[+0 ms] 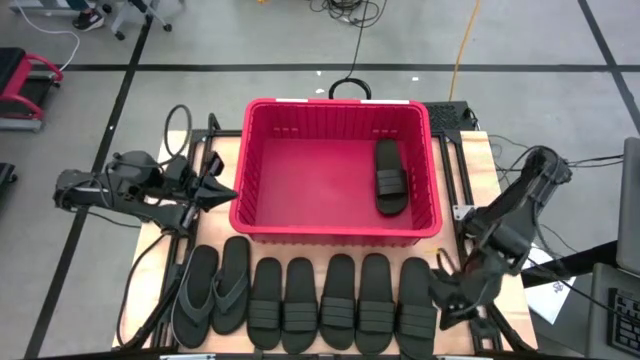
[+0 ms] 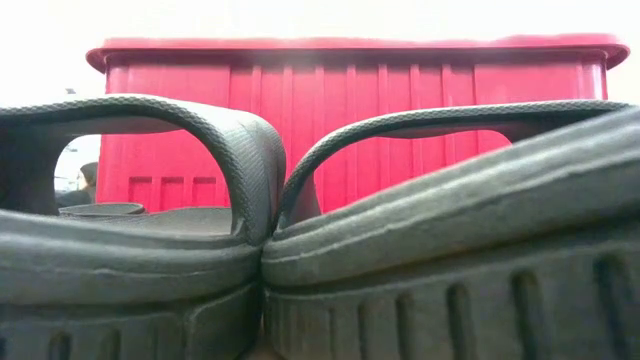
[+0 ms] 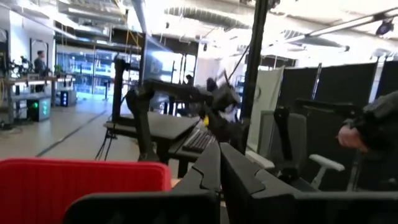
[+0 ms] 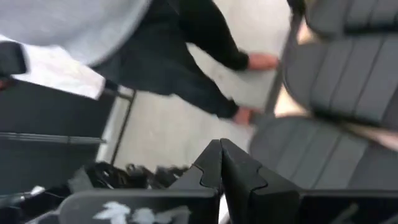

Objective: Pick and place slides into bin
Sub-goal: Put the black slide into the red bin

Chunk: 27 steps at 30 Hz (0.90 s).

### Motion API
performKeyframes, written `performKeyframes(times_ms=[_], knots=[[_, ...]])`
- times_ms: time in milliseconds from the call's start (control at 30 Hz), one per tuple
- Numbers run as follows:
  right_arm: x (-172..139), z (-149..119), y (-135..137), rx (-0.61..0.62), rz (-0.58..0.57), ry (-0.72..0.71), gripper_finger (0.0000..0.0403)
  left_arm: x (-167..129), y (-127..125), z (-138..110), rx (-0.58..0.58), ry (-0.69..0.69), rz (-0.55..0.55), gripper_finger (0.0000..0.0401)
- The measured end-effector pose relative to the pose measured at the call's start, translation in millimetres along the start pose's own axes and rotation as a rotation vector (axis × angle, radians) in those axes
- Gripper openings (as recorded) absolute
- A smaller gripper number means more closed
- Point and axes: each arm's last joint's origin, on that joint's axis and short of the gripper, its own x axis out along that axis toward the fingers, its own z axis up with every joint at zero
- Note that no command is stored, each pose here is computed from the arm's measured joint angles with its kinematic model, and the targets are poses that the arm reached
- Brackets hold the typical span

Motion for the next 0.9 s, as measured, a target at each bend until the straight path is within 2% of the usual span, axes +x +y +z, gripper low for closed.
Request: performKeyframes(times_ms=[67, 167, 467, 700, 900], knots=[[7, 0, -4, 0.060, -0.047, 0.023, 0.0000, -2, 0, 1, 0.001, -0.009, 0.008, 0.0012], [10, -3, -11, 0.085, -0.103, 0.067, 0.0000, -3, 0, 2, 0.001, -0.012, 0.013, 0.0023], [8, -14, -25, 0.045, -0.200, 0.159, 0.0003, -3, 0, 1, -0.007, -0.010, 0.033, 0.0033], [31, -35, -54, 0.076, -0.280, 0.242, 0.0034, -3, 1, 1, -0.008, -0.010, 0.033, 0.0033], [44, -45, -72, 0.075, -0.294, 0.250, 0.0072, -3, 1, 1, -0.010, -0.010, 0.033, 0.0033]])
